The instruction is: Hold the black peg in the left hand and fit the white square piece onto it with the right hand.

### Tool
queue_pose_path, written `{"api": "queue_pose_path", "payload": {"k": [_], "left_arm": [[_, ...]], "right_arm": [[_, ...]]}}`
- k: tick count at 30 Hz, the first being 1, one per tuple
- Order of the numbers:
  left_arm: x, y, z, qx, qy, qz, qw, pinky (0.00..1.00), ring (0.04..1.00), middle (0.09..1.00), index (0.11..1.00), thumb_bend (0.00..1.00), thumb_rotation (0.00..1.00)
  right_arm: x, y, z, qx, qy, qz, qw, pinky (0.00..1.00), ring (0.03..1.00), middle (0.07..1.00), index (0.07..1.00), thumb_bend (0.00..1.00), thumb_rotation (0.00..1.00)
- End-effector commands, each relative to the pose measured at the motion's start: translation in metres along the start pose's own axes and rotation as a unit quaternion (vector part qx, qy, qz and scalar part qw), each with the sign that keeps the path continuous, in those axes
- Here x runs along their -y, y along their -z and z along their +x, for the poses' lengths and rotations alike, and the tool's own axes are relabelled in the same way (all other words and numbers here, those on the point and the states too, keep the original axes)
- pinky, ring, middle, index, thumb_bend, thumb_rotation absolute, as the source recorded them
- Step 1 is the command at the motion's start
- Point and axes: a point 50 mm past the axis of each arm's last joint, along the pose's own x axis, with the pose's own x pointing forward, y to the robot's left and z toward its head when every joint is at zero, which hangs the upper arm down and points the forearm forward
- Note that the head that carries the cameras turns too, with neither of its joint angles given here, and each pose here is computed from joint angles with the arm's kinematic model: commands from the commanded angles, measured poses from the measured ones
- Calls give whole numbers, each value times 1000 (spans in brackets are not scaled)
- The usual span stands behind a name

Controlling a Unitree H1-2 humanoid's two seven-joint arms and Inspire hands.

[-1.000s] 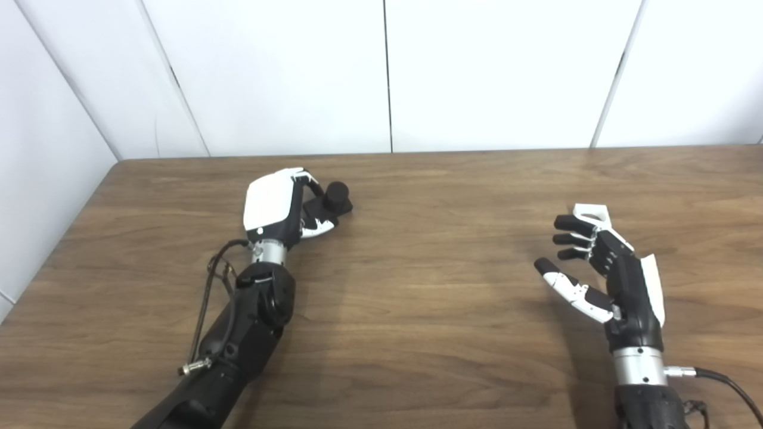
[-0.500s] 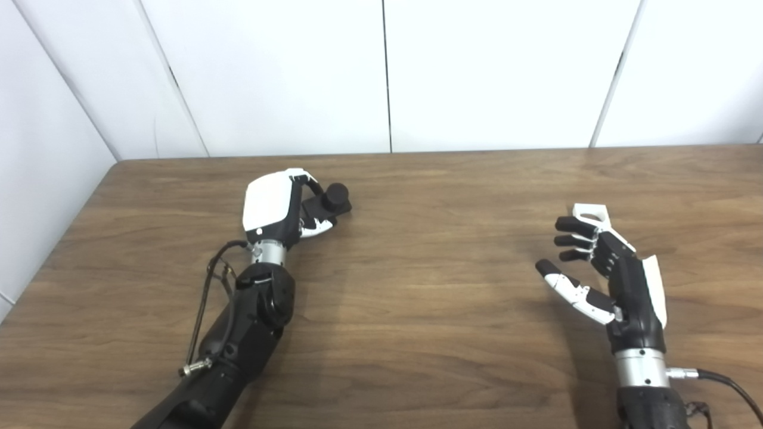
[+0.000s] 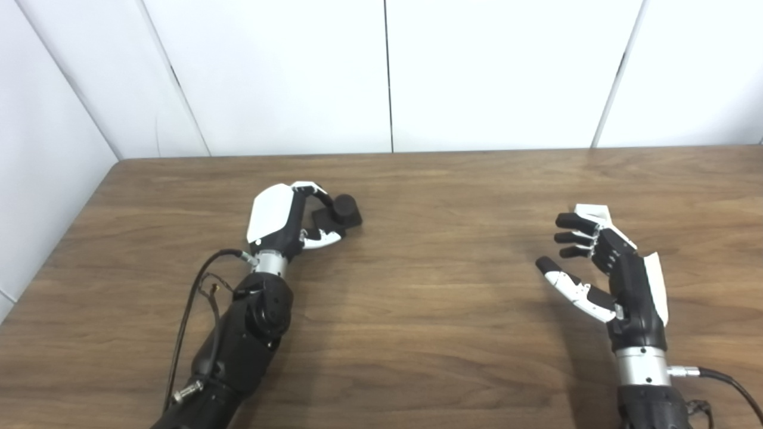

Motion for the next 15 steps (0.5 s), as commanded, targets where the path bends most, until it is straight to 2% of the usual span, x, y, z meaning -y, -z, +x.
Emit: {"api": "queue_pose_path", "payload": {"k": [1, 6, 10, 15], "left_arm": [[28, -13, -15, 13, 77, -16, 997, 674, 810, 801, 490, 506, 90], [45, -25, -31, 39, 114, -26, 992, 636, 796, 796, 490, 504, 93], [56, -34, -45, 60, 140, -19, 988, 678, 819, 806, 491, 501, 97], [65, -40, -56, 80, 153, -8, 985, 722, 837, 810, 491, 502, 96]], "right_arm": [[2, -16, 11, 35, 8, 6, 999, 565, 661, 715, 686, 567, 196], [2, -17, 11, 34, 9, 8, 999, 567, 665, 718, 688, 570, 203], [2, -18, 11, 34, 11, 8, 999, 578, 671, 720, 689, 575, 194], [2, -20, 12, 38, 12, 6, 999, 568, 667, 716, 688, 580, 208]]}}
